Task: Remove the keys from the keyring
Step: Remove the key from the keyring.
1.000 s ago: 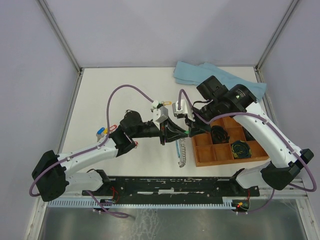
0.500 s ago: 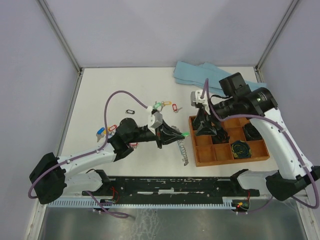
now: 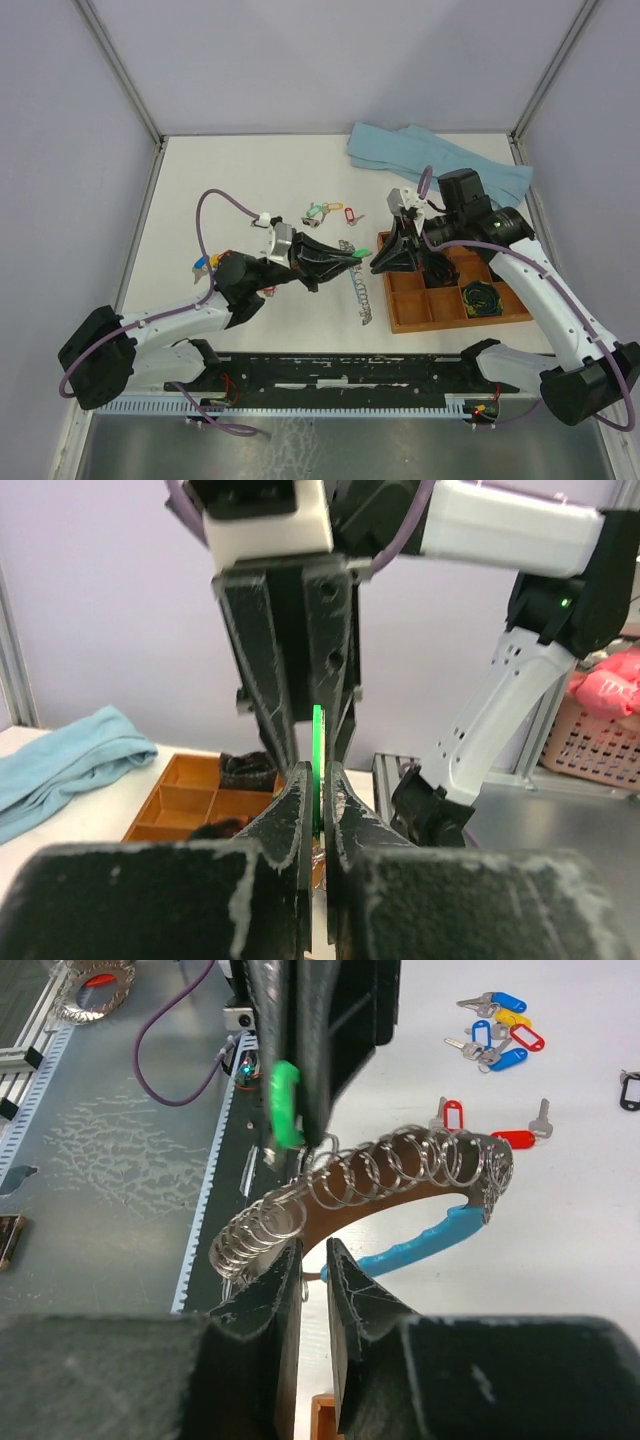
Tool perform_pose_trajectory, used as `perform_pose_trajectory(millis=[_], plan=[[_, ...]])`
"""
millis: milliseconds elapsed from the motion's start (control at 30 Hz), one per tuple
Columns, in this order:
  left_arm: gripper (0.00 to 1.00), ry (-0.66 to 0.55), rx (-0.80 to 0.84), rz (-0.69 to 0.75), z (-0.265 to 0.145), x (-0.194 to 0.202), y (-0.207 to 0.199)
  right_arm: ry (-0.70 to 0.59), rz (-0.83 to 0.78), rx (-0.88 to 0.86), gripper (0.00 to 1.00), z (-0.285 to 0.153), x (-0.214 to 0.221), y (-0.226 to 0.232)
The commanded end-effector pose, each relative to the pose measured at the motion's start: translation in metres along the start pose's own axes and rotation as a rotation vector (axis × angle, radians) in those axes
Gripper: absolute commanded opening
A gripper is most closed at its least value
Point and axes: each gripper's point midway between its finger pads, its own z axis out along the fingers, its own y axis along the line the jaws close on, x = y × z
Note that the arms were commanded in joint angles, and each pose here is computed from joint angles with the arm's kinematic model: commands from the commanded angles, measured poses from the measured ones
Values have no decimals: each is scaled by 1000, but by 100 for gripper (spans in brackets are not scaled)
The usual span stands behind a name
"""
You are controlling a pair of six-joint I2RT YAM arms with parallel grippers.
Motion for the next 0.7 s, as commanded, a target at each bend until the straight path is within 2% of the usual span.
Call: perform_pose_trajectory(millis=[0,300,500,667], plan=[[3,-172,19,-5,3,-43,-7,-108,-55,-17,22,4,-24,-8],[3,-196,3,-26,6,-43,-2,-144,-7,-102,24,3,-33,12],[3,-203,-5,-30,8,-45,0,-78,-97,-104,20,-2,-11,27],[3,-203,5,-42,11,-47,-1,-85,-90,-98,19,1,-10,22]])
